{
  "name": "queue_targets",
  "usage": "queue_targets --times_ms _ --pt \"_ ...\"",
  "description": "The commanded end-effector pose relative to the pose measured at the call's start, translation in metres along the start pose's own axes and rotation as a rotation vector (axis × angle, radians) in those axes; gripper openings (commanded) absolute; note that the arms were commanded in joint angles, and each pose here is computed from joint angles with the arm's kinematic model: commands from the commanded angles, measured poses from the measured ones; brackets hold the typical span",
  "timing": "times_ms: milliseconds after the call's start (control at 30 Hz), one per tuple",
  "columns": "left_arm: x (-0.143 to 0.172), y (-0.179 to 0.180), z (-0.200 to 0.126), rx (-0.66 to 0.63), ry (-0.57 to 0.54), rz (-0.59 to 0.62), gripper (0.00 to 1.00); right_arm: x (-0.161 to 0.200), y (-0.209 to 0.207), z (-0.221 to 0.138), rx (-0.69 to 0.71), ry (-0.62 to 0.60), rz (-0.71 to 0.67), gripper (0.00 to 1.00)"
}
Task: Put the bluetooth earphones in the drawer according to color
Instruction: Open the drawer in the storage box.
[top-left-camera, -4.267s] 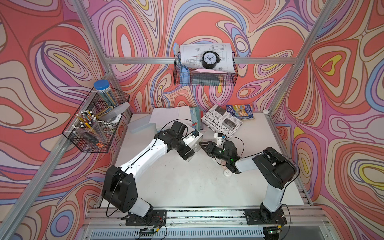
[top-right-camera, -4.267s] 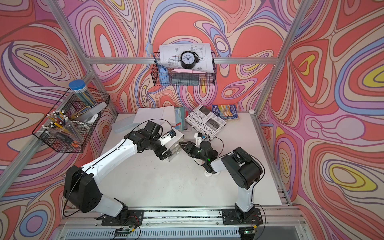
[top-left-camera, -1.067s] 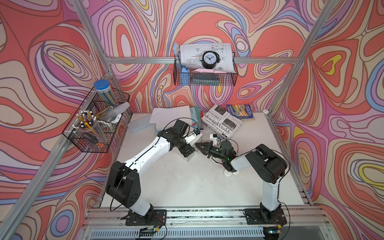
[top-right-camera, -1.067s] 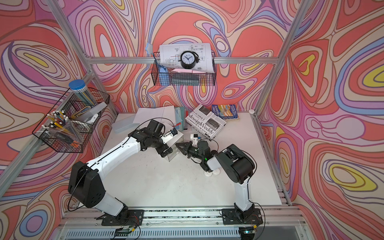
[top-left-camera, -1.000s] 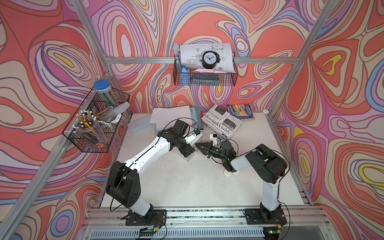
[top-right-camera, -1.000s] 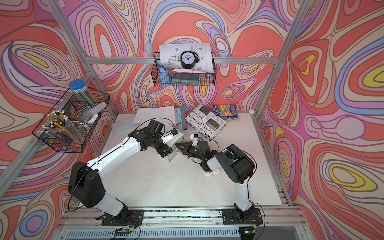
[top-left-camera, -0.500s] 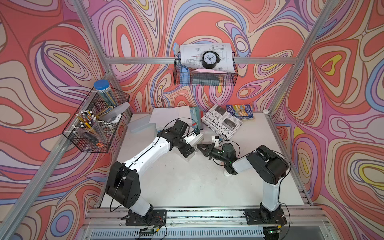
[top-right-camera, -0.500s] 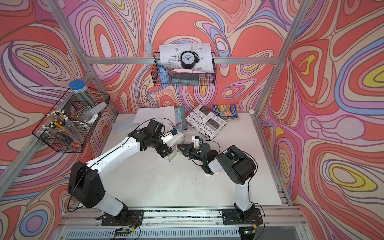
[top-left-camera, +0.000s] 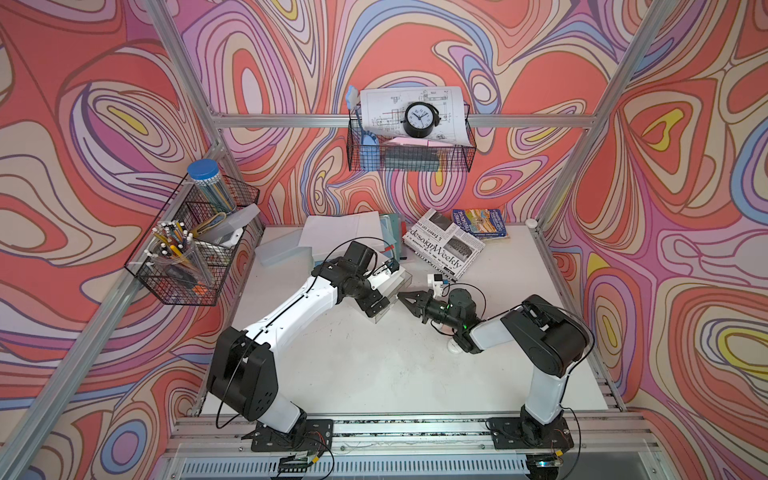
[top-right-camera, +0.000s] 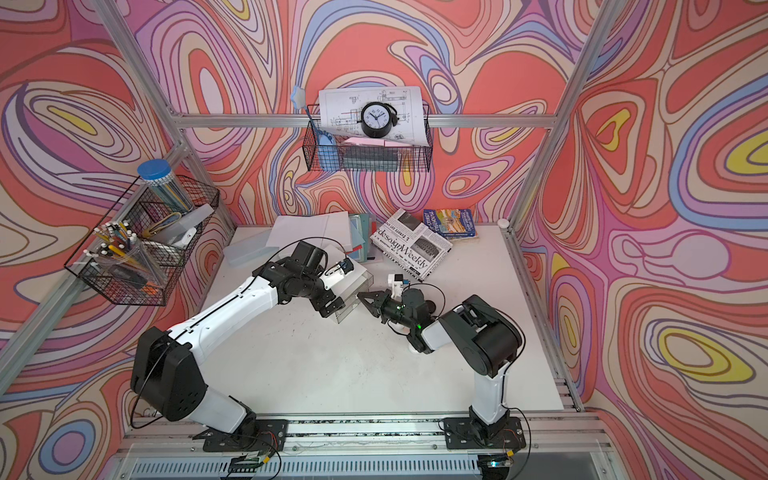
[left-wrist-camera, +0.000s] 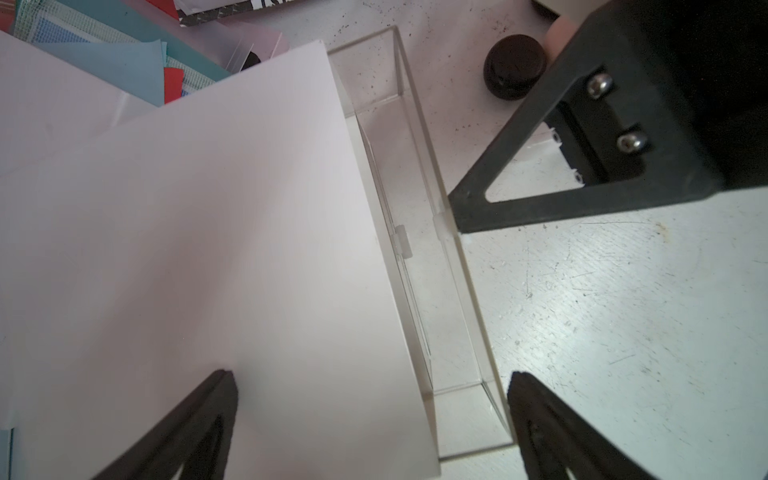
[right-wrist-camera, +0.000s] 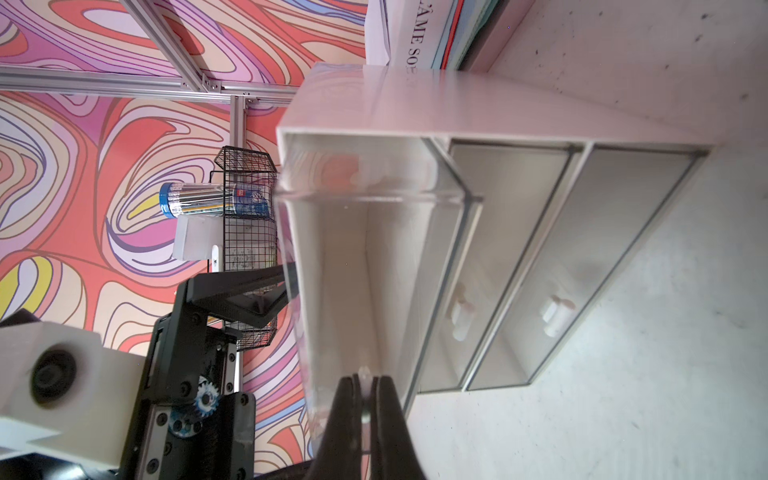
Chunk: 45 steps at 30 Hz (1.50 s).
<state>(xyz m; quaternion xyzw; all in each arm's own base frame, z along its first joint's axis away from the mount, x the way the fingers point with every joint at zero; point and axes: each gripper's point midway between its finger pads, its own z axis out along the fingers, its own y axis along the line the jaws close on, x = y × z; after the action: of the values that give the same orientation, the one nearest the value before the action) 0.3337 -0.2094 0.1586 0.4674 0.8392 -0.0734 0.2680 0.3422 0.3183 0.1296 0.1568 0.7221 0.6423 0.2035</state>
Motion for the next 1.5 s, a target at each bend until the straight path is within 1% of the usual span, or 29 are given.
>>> queue_targets --times_ms 0,233,400,600,667,700,733,833,1000,1333,1467 --pt "0.032 -0.023 0.006 0.099 0.109 -0.052 0.96 0.012 -0.018 -0.007 0.067 0.032 0.006 0.00" --pt "0.030 -0.025 0.004 0.112 0.098 -0.054 0.96 0.014 -0.025 -0.017 0.092 0.014 0.014 0.00" --pt "0.020 -0.033 -0.005 0.150 0.039 -0.046 0.96 0.014 -0.025 -0.020 0.103 0.012 0.004 0.00" --pt "0.012 -0.032 -0.015 0.137 -0.016 -0.038 0.96 0.014 -0.022 -0.021 0.116 0.016 -0.016 0.00" --pt "0.011 -0.031 -0.016 0.131 -0.020 -0.040 0.96 0.015 -0.028 -0.022 0.138 0.021 -0.014 0.00" --pt "0.011 -0.030 -0.017 0.127 -0.024 -0.042 0.96 0.014 -0.017 -0.023 0.120 0.016 -0.029 0.00" --pt "0.010 -0.029 -0.017 0.119 -0.027 -0.042 0.96 0.014 -0.016 -0.024 0.123 0.016 -0.032 0.00" --pt "0.009 -0.024 -0.018 0.100 -0.023 -0.052 0.96 0.015 -0.017 -0.029 0.139 0.010 -0.034 0.00" --pt "0.008 -0.024 -0.017 0.113 -0.022 -0.060 0.96 0.015 -0.018 -0.036 0.156 -0.007 -0.039 0.00" --pt "0.010 -0.017 -0.013 0.080 0.002 -0.072 0.96 0.018 -0.019 -0.040 0.186 0.004 -0.057 0.00" --pt "0.009 -0.019 -0.014 0.087 -0.005 -0.069 0.96 0.019 -0.019 -0.045 0.199 0.000 -0.063 0.00"
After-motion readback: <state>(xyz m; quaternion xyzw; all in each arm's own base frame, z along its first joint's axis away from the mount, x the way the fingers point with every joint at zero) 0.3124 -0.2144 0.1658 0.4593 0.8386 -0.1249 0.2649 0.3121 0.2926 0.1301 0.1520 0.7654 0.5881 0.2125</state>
